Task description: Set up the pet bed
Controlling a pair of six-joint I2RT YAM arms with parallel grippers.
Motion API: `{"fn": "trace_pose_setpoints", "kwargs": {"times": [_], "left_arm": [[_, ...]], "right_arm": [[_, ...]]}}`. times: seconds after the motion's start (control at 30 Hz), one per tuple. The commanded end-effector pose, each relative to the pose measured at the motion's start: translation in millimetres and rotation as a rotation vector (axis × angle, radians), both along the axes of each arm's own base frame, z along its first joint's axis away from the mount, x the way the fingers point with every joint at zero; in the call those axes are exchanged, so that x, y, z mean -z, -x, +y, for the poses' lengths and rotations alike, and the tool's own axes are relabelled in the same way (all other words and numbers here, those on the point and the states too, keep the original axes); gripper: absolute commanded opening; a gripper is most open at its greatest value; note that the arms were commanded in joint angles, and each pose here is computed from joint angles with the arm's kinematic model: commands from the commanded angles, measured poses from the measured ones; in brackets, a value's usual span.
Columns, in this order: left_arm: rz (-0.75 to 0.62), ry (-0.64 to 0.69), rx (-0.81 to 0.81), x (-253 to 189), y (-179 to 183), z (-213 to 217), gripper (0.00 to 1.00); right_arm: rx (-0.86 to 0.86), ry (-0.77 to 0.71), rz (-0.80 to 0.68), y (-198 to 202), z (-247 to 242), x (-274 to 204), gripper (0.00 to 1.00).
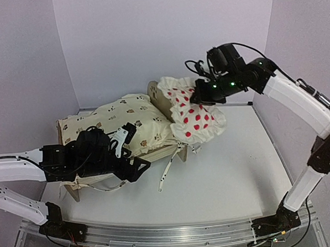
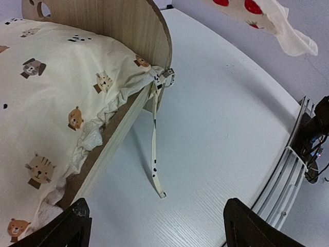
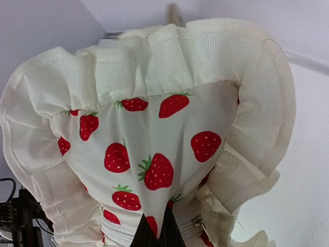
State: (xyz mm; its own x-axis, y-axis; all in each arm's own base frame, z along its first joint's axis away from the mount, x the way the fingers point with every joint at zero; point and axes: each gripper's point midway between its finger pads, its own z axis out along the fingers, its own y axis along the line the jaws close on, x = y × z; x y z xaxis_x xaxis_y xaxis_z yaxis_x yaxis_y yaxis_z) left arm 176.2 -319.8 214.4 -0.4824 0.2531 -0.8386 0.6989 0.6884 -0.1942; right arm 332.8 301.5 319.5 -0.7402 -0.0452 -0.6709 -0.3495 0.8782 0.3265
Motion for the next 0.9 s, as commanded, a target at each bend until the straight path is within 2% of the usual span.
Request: {"fn": "trace_pose_setpoints", "kwargs": {"times": [0.0, 0.17, 0.4, 0.63, 0.87], "left_arm": [[-0.053, 0.04, -0.086, -36.4, -6.6, 22.8, 0.9], [-0.061, 0.032, -0.149, -39.2, -7.9, 44.6, 0.91], [-0.068, 0.005, -0.19, -35.4, -10.6, 55.7, 0.91], [-0.054, -0.007, -0.218, -33.3, -14.1, 55.0, 0.91], [-0.021, -0.019, -0.238, -23.7, -15.6, 52.5, 0.9]], "right_arm": [[-0.231, 0.08, -0.136, -11.2, 53.1, -28.4, 0.0], [-0.326, 0.036, -0.241, -47.7, 106.6, -43.3, 0.0], [-0.406, -0.037, -0.382, -82.5, 158.4, -27.0, 0.0], [-0.351, -0.014, -0.478, -121.3, 179.9, -2.5, 0.0], [-0.293, 0.066, -0.506, -145.6, 181.9, 34.9, 0.0]]}}
